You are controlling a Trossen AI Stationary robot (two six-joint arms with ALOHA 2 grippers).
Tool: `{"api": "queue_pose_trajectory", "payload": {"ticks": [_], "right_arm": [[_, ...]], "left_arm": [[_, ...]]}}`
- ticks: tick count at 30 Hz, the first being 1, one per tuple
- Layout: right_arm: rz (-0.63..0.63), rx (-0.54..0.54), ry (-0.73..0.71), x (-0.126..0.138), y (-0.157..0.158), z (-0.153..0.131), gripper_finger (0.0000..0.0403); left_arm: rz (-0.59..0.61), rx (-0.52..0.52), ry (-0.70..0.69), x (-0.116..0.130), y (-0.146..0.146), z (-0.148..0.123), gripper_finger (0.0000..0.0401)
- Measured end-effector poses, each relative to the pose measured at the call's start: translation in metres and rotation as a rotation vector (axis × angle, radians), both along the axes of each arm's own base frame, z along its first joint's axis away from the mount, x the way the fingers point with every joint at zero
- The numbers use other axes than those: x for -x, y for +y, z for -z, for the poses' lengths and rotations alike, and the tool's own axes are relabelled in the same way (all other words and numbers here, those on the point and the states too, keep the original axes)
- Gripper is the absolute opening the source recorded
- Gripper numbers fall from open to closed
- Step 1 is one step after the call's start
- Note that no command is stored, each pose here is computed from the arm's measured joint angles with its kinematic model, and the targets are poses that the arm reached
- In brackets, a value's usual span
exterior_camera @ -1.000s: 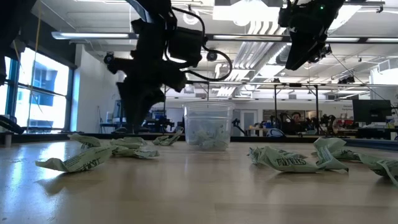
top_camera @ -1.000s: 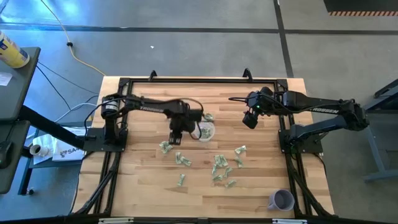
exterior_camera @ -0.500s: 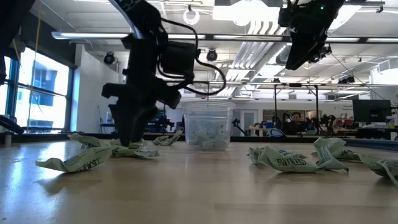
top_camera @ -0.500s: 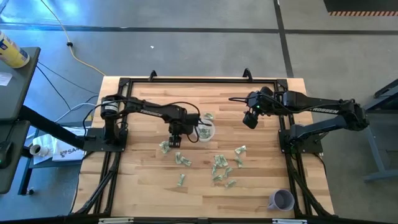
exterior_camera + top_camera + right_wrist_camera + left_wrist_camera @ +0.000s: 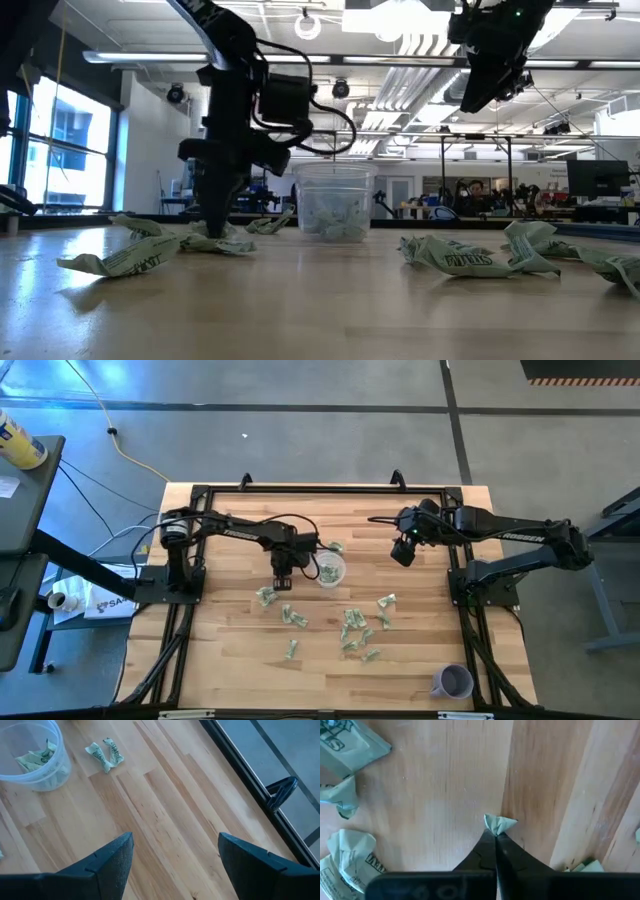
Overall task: Pick and place Stevia / Truvia into bins
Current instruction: Put the white stevia packet into the transparent container
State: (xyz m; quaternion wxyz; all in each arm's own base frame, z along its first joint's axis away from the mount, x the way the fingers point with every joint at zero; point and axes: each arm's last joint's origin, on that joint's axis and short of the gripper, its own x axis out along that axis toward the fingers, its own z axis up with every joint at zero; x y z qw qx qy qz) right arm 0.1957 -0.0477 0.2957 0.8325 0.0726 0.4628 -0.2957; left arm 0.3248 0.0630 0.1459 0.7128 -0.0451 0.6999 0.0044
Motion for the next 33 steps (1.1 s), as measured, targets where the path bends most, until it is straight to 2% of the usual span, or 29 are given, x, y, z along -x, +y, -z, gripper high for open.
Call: {"api": "queue_pose_trajectory", "payload": {"ticks": [2, 7, 11, 14, 19, 24, 27, 30, 33], "right_arm": [[0.001, 0.0, 0.003, 0.0, 0.0, 0.0, 0.0281], [0.009, 0.016, 0.008, 0.001, 0.0, 0.0, 0.0281], [0.006, 0.015, 0.01, 0.001, 0.0, 0.0, 0.0281], [0.007, 0.009, 0.009, 0.001, 0.0, 0.0, 0.0281], [0.007, -0.028, 0.012, 0.002, 0.001, 0.001, 0.0281], [0.006, -0.034, 0.041, 0.004, 0.001, 0.003, 0.0281], [0.005, -0.035, 0.047, 0.005, 0.001, 0.003, 0.0281], [-0.001, -0.032, 0.049, 0.004, 0.001, 0.003, 0.0281], [-0.017, -0.016, 0.047, 0.003, 0.001, 0.002, 0.0281]], "left_arm": [[0.001, -0.02, -0.041, -0.008, 0.002, -0.013, 0.0042], [0.005, -0.06, -0.316, -0.029, 0.006, -0.086, 0.0025], [-0.004, -0.1, -0.503, -0.046, 0.011, -0.119, 0.0024], [0.037, -0.061, -0.625, -0.055, 0.012, -0.13, 0.0031], [0.051, 0.017, -0.544, -0.069, 0.008, -0.097, 0.0066], [0.007, 0.02, -0.501, -0.071, 0.005, -0.088, 0.011], [-0.021, -0.009, -0.451, -0.063, 0.005, -0.099, 0.0138], [-0.047, -0.109, -0.345, -0.045, 0.005, -0.124, 0.0161], [-0.074, -0.196, -0.229, -0.023, 0.01, -0.129, 0.0177]]}}
